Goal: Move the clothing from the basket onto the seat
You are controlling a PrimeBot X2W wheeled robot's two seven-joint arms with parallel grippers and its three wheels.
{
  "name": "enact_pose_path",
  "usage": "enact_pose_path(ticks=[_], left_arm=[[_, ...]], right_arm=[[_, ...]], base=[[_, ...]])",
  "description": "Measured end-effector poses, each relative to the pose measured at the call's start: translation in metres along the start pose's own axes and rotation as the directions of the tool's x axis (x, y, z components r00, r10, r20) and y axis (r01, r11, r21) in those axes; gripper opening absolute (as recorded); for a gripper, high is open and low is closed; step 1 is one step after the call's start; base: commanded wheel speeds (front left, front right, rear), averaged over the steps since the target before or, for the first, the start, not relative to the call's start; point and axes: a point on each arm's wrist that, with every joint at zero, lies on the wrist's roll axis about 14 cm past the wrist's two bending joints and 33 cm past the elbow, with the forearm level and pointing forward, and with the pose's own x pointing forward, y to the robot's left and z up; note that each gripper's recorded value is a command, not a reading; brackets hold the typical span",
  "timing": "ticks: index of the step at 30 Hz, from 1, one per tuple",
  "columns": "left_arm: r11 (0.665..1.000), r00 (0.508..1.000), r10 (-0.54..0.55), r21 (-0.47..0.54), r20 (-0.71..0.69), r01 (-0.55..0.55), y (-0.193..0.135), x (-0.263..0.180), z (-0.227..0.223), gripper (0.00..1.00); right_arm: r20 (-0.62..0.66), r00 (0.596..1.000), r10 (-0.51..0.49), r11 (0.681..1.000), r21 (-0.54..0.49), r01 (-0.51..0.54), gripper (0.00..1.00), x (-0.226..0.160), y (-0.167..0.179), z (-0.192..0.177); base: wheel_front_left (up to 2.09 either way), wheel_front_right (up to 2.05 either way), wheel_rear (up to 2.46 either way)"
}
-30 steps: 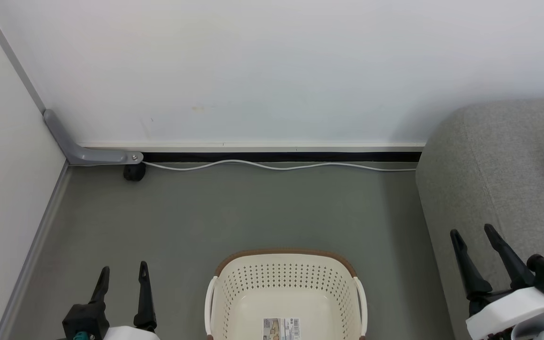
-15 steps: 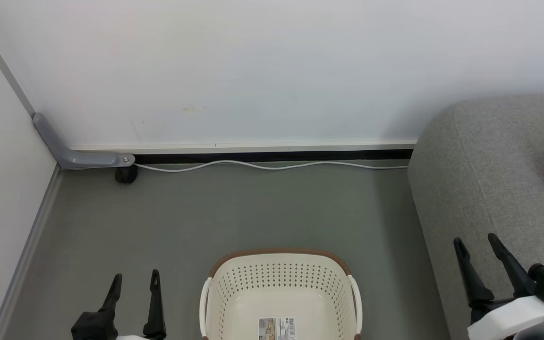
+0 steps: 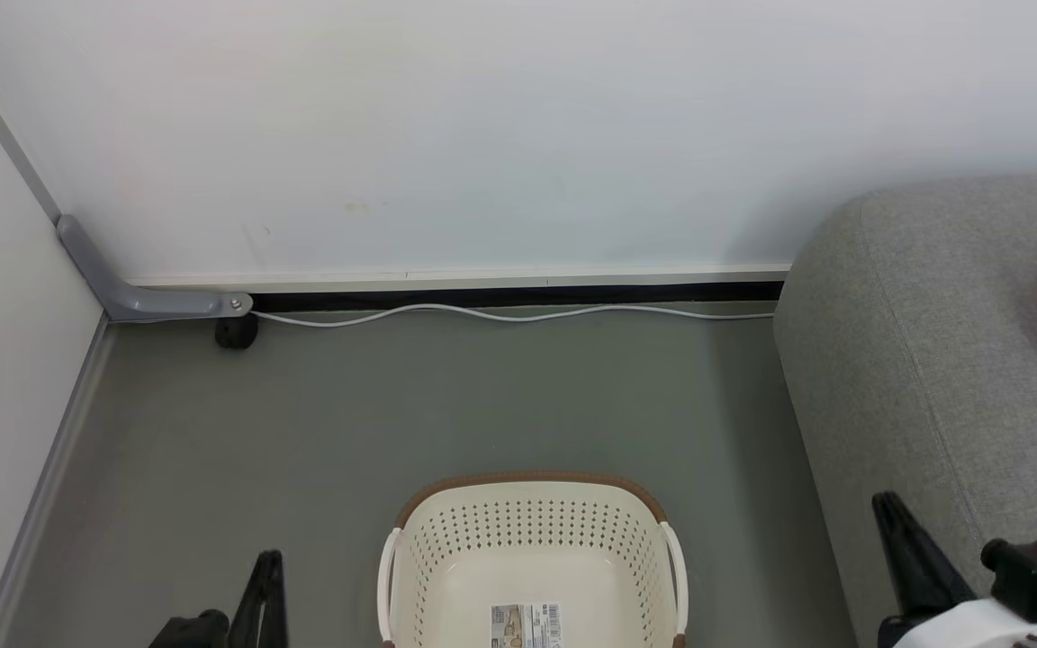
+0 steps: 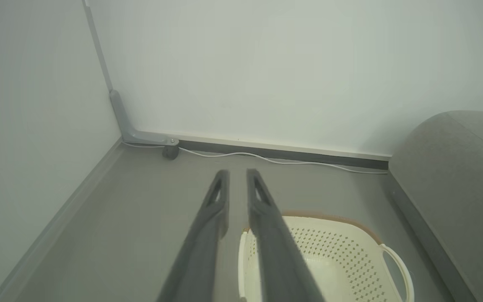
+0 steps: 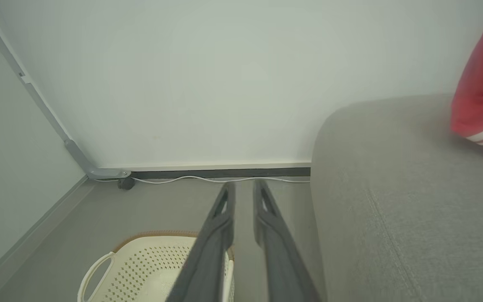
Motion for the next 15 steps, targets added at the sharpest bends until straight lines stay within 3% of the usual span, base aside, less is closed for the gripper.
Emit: enact_pose_path(ticks=[3, 15], left_arm=[[1.0, 0.999, 0.01, -0.016, -0.038, -0.01, 0.002, -0.004, -0.011, 0.0], [0.989, 0.996, 0.027, -0.144, -0.081, -0.039, 0.006, -0.003, -0.015, 0.0]], right_arm=[[-0.038, 0.999, -0.009, 0.999, 0.036, 0.01, 0.0, -0.006, 0.003, -0.014], [-0.037, 0.997, -0.061, 0.985, 0.159, 0.066, 0.0, -0.006, -0.006, -0.012]], base=[[0.0, 0.0, 0.0], [0.0, 0.0, 0.0]])
